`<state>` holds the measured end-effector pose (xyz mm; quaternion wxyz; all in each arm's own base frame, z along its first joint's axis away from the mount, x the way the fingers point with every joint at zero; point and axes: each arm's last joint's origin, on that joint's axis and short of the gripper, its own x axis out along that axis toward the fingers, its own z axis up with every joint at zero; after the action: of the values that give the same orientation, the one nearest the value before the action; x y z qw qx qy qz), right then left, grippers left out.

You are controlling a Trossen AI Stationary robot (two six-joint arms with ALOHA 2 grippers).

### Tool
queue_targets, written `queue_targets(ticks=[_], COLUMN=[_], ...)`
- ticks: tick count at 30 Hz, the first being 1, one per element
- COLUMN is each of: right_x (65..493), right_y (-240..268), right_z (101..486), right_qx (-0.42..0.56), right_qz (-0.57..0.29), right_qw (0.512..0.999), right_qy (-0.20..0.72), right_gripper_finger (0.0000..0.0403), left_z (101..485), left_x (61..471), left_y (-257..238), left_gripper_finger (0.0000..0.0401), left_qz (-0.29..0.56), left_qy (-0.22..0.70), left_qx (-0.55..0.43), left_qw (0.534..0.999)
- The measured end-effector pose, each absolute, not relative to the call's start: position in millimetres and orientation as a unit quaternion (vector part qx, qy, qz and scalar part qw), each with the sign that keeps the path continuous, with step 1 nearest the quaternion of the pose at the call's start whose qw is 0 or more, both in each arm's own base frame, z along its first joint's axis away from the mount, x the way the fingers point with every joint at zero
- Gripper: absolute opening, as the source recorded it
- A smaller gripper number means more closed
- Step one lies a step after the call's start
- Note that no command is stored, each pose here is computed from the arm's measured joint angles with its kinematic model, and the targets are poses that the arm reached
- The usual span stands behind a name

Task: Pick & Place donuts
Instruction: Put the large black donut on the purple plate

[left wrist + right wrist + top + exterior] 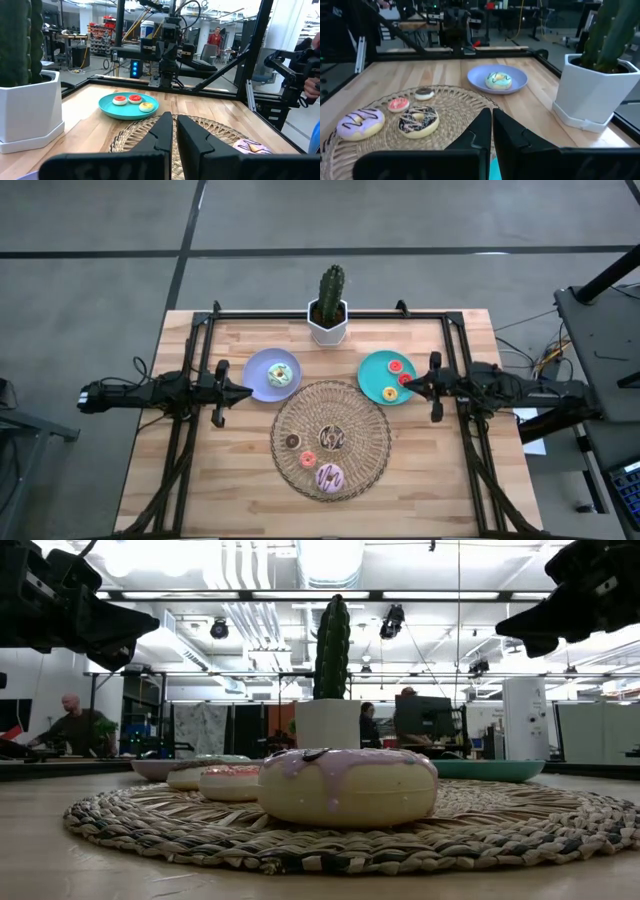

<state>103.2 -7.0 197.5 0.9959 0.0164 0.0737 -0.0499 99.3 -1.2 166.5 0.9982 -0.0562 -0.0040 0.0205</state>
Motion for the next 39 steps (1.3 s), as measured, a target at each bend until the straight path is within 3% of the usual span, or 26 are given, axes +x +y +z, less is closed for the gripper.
queue_targets(ticks=[16, 39], right_x=[92, 96], right_y=[-6, -4], right_z=[184, 169], right_qx=[0.034, 0.049], right_qz=[-0.036, -0.010], right_qw=[0.999, 0.999], right_qy=[0.015, 0.000], right_gripper_finger=[0.0008, 0.0008], left_z=[166, 167], left_x=[99, 99], left_y=[-1, -1], left_gripper_finger=[0.0000, 0.0000], left_qz=[0.020, 0.021], left_qy=[-0.004, -0.004], left_qx=[-0.056, -0.056], left_qw=[0.998, 0.998])
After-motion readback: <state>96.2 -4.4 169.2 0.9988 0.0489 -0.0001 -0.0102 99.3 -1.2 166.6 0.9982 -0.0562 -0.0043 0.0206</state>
